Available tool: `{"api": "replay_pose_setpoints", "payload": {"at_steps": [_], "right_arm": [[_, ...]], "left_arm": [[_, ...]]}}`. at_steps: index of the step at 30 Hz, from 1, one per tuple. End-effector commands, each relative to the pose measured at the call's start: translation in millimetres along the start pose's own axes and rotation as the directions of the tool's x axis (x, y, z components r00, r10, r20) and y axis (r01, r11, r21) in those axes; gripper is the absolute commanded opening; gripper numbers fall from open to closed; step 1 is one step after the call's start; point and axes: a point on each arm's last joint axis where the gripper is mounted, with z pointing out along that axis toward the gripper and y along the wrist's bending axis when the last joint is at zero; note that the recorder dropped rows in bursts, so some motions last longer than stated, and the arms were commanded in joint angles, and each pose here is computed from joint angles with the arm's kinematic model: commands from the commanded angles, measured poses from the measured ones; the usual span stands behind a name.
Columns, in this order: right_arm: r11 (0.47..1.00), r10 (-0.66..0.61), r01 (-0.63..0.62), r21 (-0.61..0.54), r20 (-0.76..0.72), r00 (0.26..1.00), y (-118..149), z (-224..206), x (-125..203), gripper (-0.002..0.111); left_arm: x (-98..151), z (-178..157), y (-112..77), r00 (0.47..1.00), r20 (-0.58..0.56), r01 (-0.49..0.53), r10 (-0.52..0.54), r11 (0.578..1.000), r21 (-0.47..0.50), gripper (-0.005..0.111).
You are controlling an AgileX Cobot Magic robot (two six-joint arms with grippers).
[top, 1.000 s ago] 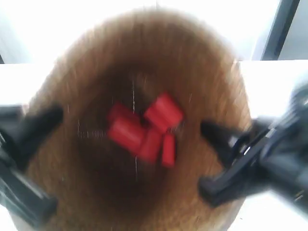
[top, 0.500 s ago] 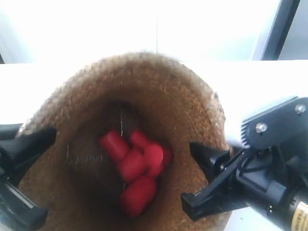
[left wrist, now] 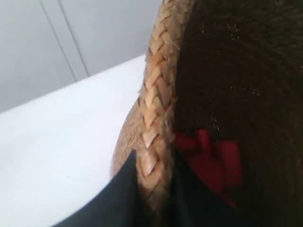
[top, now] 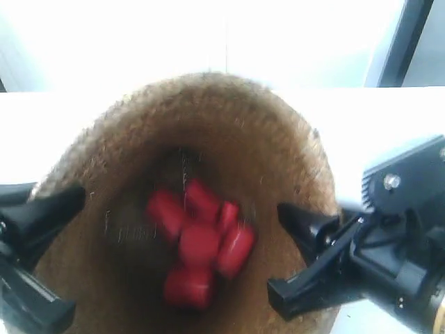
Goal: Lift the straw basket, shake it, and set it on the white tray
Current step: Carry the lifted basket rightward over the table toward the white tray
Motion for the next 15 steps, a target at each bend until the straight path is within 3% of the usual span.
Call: {"api": "replay_pose_setpoints", "payload": {"at_steps": [1,3,4,6,9,10,12,15], "right_arm": [[0.991,-0.092,0.105,-0.082,0.157,0.983,9.0,-27.9,-69.4,0.000],[0.986,-0.093,0.116,-0.124,0.177,0.980,7.2,-48.8,-100.9,0.000],[0.988,-0.083,0.104,-0.114,0.173,0.981,4.3,-52.6,-105.0,0.000],[0.994,-0.068,0.077,-0.076,0.109,0.992,-0.1,-44.5,-84.0,0.000],[0.996,-0.077,0.078,-0.036,0.028,0.997,-0.5,-16.4,-26.5,0.000],[0.998,-0.045,0.046,-0.035,0.028,0.999,-0.3,-11.6,-16.8,0.000],[0.999,-0.038,0.039,-0.026,0.048,0.998,-1.7,-9.5,-12.5,0.000],[0.999,-0.009,0.014,-0.047,0.103,0.995,0.4,-17.9,-35.7,0.000]], "left_arm": [[-81.3,-23.2,4.5,0.979,0.186,-0.091,0.077,0.994,0.065,0.000],[-110.6,-31.8,6.8,0.977,0.197,-0.105,0.088,0.991,0.079,0.000],[-113.6,-32.5,6.5,0.977,0.195,-0.100,0.082,0.992,0.083,0.000],[-94.6,-24.4,-1.9,0.989,0.132,-0.081,0.068,0.992,0.094,0.000],[-30.2,-5.5,-8.6,0.999,0.028,-0.044,0.043,0.997,0.064,0.000],[-19.5,-3.1,-8.2,1.000,0.013,-0.019,0.018,0.998,0.058,0.000],[-15.5,-3.7,-6.3,0.999,-0.010,0.045,-0.044,0.997,0.059,0.000],[-39.3,-10.1,-5.3,0.998,0.016,0.052,-0.054,0.995,0.079,0.000]]}}
